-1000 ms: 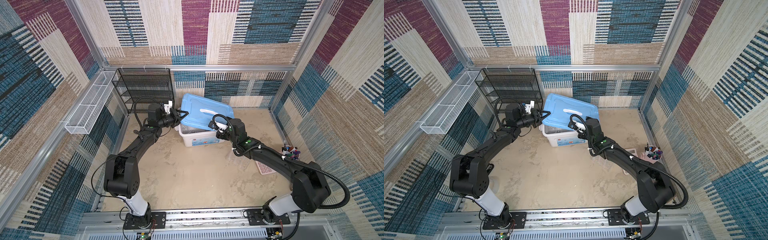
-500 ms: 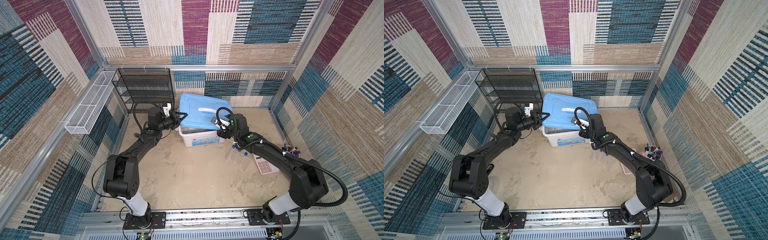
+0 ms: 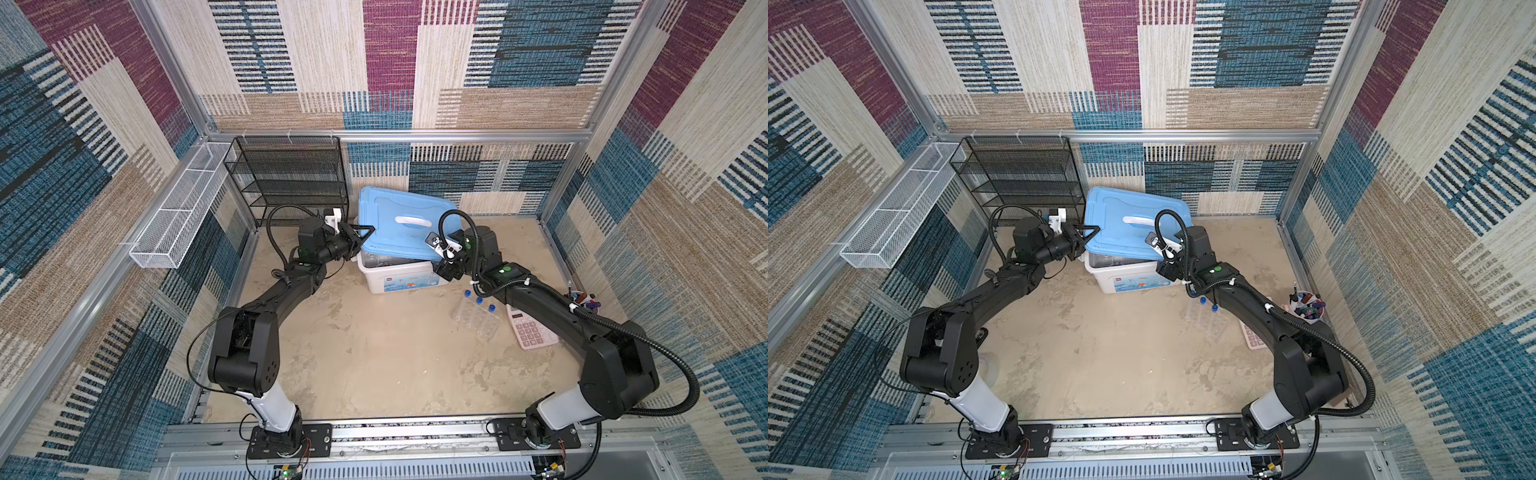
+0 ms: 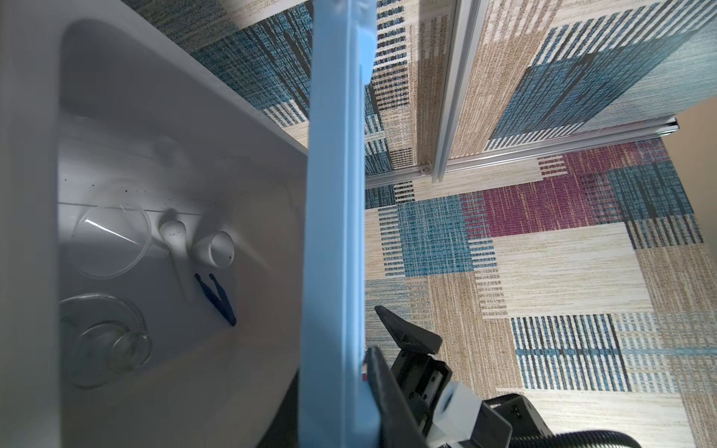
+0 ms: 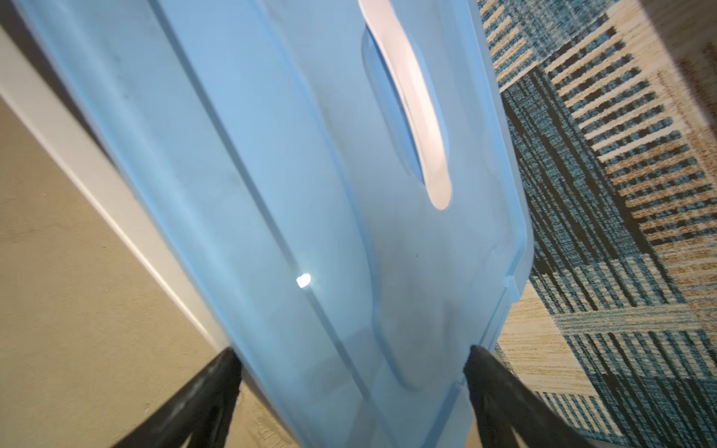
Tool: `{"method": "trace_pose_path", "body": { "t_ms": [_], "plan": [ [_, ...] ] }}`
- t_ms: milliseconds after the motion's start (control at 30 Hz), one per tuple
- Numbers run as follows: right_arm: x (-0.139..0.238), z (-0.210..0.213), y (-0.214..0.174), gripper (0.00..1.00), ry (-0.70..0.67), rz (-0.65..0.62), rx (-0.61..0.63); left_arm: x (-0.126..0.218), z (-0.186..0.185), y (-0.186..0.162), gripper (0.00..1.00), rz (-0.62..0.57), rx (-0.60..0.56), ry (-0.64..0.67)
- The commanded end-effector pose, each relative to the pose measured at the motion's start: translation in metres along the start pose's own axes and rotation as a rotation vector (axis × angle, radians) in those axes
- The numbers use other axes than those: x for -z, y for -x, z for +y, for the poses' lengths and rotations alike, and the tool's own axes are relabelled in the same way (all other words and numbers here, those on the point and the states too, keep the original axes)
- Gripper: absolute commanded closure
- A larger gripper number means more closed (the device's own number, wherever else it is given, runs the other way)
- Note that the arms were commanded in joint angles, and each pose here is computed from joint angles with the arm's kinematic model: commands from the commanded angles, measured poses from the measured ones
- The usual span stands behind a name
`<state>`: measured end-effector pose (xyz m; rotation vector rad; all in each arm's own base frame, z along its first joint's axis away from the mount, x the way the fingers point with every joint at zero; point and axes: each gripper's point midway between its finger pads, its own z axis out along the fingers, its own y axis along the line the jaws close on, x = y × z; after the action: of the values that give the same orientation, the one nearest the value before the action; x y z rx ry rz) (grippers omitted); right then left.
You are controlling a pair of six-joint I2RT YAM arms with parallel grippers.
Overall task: Organize the chemistry lab equipment
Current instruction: 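Lower the blue lid flat onto the bin with both grippers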
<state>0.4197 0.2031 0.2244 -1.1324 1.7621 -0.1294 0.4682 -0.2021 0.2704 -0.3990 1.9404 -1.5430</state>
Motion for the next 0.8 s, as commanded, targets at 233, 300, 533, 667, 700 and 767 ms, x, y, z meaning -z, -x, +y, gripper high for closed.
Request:
{"method": "trace_pose_path", "body": {
  "t_ms": [233,300,533,667,700,767],
  "plan": [
    [0.021,-0.015,0.008,0.06,-0.002,-0.099,-0.141,0.000,-0.003,0.010,0.79,-0.071,-0.036,-0.010],
    [0.024,-0.029,0.008,0.04,-0.031,-0.118,-0.207,0.001,-0.002,0.010,0.79,-0.077,-0.031,-0.008],
    [0.028,-0.062,0.012,0.01,-0.018,-0.195,-0.463,0.008,0.007,0.010,0.79,-0.130,-0.010,0.009],
    [0.027,-0.081,0.009,0.02,0.012,-0.221,-0.617,0.014,0.009,0.008,0.79,-0.144,-0.009,0.021],
    [0.025,-0.084,0.005,0.03,0.021,-0.218,-0.659,0.015,0.010,0.007,0.79,-0.148,-0.009,0.024],
    [0.020,-0.090,-0.003,0.05,0.039,-0.205,-0.733,0.018,0.012,0.007,0.78,-0.155,-0.009,0.034]
  ]
}}
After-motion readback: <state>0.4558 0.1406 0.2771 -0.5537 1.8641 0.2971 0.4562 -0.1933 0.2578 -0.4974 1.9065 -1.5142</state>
